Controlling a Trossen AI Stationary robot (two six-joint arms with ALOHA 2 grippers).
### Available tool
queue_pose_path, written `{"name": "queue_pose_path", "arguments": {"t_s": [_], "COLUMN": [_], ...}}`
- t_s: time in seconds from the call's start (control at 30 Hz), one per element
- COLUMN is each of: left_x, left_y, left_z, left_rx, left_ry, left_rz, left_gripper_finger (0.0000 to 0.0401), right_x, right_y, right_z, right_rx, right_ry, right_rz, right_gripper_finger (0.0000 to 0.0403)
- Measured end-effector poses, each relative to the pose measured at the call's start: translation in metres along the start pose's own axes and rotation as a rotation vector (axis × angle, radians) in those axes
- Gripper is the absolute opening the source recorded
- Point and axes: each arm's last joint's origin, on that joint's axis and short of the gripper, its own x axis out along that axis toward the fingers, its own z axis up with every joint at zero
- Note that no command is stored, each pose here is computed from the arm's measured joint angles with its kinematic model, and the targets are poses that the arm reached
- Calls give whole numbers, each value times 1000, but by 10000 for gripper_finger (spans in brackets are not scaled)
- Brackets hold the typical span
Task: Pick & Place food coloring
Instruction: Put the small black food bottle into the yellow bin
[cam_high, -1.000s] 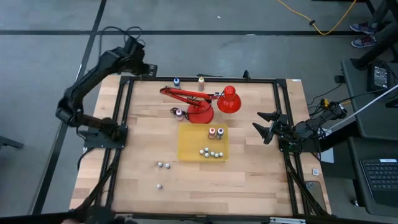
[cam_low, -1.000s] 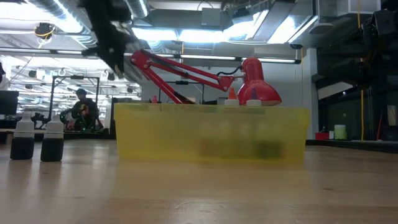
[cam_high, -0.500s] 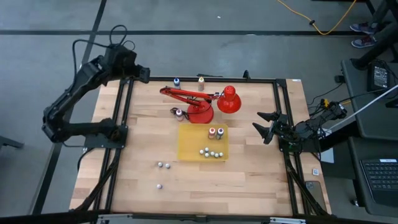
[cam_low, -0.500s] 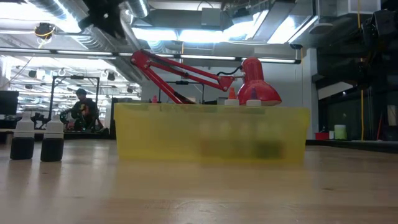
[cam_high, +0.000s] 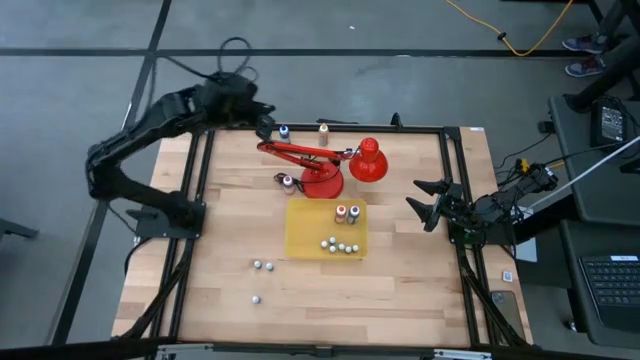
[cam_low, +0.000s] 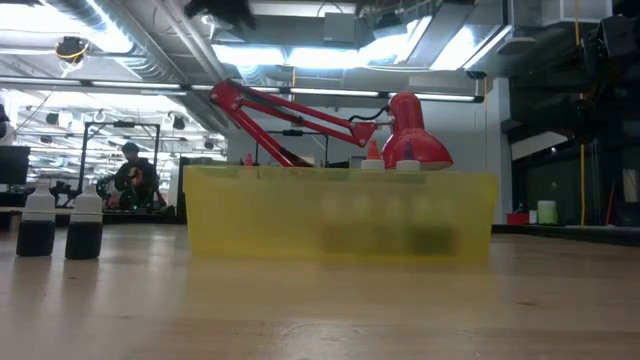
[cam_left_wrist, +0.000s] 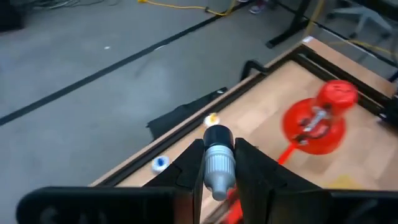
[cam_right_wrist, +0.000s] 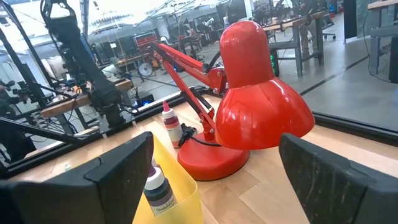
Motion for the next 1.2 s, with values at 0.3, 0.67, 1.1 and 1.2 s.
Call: {"name": "queue_pose_path", "arguments": {"t_s": [0.3,0.67,1.1,1.2], "left_x": [26,38,59,69], "left_y": [-70,-151,-207,-217], "left_z": [11,-18,-76,-89], "left_rx": [124,245,344,375], "left_ry": [59,218,459,507], "left_rz": [-72,-147,-215,-227], "left_gripper_finger": [63,63,63,63], "right_x": [0,0,0,0], "right_y": [0,0,0,0], "right_z": [0,0,0,0], "right_rx": [0,0,1,2], "right_ry": [0,0,0,0], "right_rz": [0,0,0,0], "right_gripper_finger": [347,347,347,347]}}
